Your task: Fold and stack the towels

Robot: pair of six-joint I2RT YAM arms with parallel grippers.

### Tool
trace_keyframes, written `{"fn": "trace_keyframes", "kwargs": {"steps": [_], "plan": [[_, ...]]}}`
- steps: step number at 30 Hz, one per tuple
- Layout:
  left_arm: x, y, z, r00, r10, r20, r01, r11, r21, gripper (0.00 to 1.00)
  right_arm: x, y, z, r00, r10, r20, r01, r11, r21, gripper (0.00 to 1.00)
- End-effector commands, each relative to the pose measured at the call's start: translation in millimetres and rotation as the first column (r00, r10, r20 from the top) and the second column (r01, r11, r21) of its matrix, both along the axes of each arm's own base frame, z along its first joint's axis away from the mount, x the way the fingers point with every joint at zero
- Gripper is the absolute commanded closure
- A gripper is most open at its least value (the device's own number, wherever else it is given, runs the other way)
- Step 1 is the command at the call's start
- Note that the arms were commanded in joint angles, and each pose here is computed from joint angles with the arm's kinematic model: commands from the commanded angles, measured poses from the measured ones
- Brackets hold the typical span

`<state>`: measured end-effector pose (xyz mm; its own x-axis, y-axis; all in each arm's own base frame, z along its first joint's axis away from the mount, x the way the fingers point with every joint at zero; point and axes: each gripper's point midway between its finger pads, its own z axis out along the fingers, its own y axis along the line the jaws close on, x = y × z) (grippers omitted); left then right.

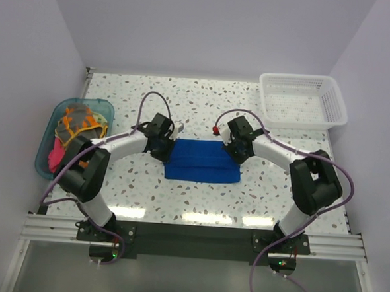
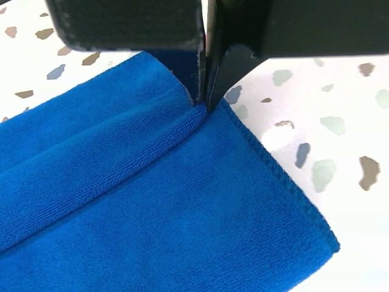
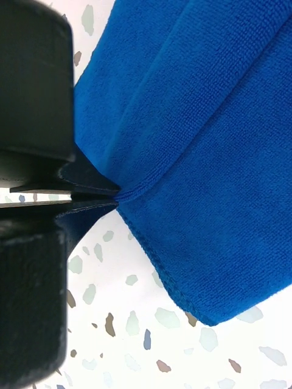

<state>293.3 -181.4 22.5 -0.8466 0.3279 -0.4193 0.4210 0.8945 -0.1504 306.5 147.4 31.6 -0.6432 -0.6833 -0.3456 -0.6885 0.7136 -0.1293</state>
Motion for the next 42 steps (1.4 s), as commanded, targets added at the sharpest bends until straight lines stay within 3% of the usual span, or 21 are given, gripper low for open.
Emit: {"fn": "trace_keyframes", "kwargs": {"steps": [1, 8, 17, 21, 35, 38, 42], "plan": [[13.4, 10.3, 11.1, 0.999, -0.012, 0.046, 0.009, 0.997, 0.072, 1.0, 18.2, 6.5, 22.9, 0.997, -0.017, 0.081, 0.014, 0.999, 0.037, 1.0], [15.3, 7.0, 46.5, 0.991, -0.055, 0.121, 0.05, 0.998, 0.044, 1.0, 29.8, 4.1, 68.5, 0.98, -0.045, 0.194, 0.034, 0.998, 0.057, 1.0], [2.5, 0.6, 69.0, 0.987, -0.067, 0.149, 0.068, 0.998, 0.001, 1.0, 10.2, -3.1, 93.5, 0.974, -0.068, 0.217, 0.048, 0.994, 0.099, 1.0], [-3.6, -1.9, 70.2, 0.986, -0.071, 0.148, 0.075, 0.997, -0.021, 1.0, -2.9, -7.1, 80.2, 0.982, -0.073, 0.173, 0.058, 0.994, 0.09, 1.0], [-28.7, -1.6, 13.1, 0.996, -0.084, 0.032, 0.084, 0.996, 0.0, 0.99, -22.6, -5.0, 27.1, 0.998, -0.049, 0.027, 0.048, 0.997, 0.055, 1.0], [-30.8, -4.4, 10.0, 0.995, -0.096, 0.029, 0.096, 0.995, -0.003, 0.94, -25.4, -3.8, 22.0, 0.999, -0.043, 0.003, 0.043, 0.998, 0.052, 1.0], [-34.4, -6.7, 11.2, 0.994, -0.104, 0.027, 0.105, 0.994, -0.009, 0.81, -31.0, -0.8, 21.6, 0.999, -0.03, -0.021, 0.031, 0.998, 0.059, 0.97]]}}
